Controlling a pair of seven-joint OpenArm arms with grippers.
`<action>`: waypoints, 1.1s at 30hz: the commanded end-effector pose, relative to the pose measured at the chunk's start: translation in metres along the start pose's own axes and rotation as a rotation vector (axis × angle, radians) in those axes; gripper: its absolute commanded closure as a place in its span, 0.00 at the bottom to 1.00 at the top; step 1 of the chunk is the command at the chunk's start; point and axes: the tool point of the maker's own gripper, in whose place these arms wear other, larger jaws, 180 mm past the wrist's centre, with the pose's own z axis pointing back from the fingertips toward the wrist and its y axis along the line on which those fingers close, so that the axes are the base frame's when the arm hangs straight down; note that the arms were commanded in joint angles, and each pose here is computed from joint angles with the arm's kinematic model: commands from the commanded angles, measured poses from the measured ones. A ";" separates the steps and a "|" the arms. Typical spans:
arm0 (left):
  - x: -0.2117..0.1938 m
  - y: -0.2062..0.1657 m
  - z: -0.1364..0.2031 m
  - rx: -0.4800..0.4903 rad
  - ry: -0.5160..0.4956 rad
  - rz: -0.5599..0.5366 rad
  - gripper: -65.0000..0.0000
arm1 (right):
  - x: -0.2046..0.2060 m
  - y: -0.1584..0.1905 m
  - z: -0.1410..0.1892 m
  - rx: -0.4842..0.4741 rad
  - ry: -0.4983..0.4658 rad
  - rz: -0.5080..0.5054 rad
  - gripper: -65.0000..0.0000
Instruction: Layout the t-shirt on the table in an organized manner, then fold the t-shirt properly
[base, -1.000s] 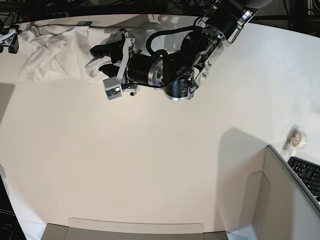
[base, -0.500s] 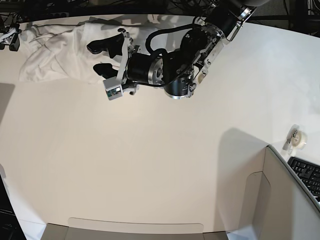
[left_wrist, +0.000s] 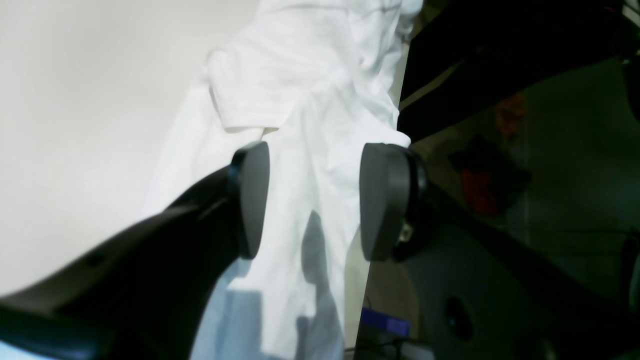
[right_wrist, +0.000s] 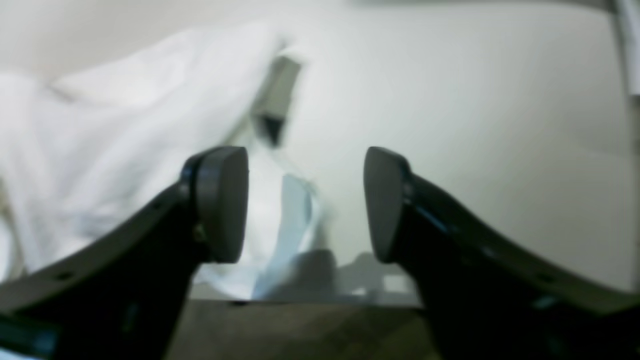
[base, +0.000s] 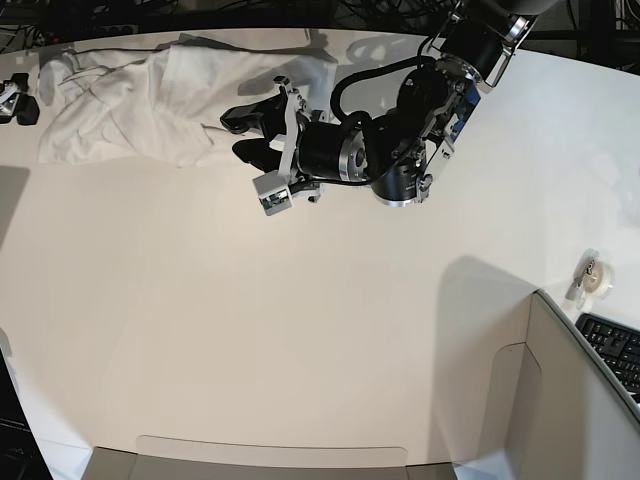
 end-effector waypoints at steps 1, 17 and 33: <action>0.012 -0.001 0.006 -0.006 -0.036 -0.027 0.59 | 0.020 0.005 0.005 0.024 -0.057 0.029 0.36; 0.011 0.001 0.006 0.000 -0.031 -0.024 0.59 | -0.028 -0.008 -0.034 0.067 0.072 -0.158 0.24; 0.001 0.014 -0.001 0.002 -0.027 0.049 0.59 | -0.041 0.004 -0.076 0.119 0.158 -0.224 0.24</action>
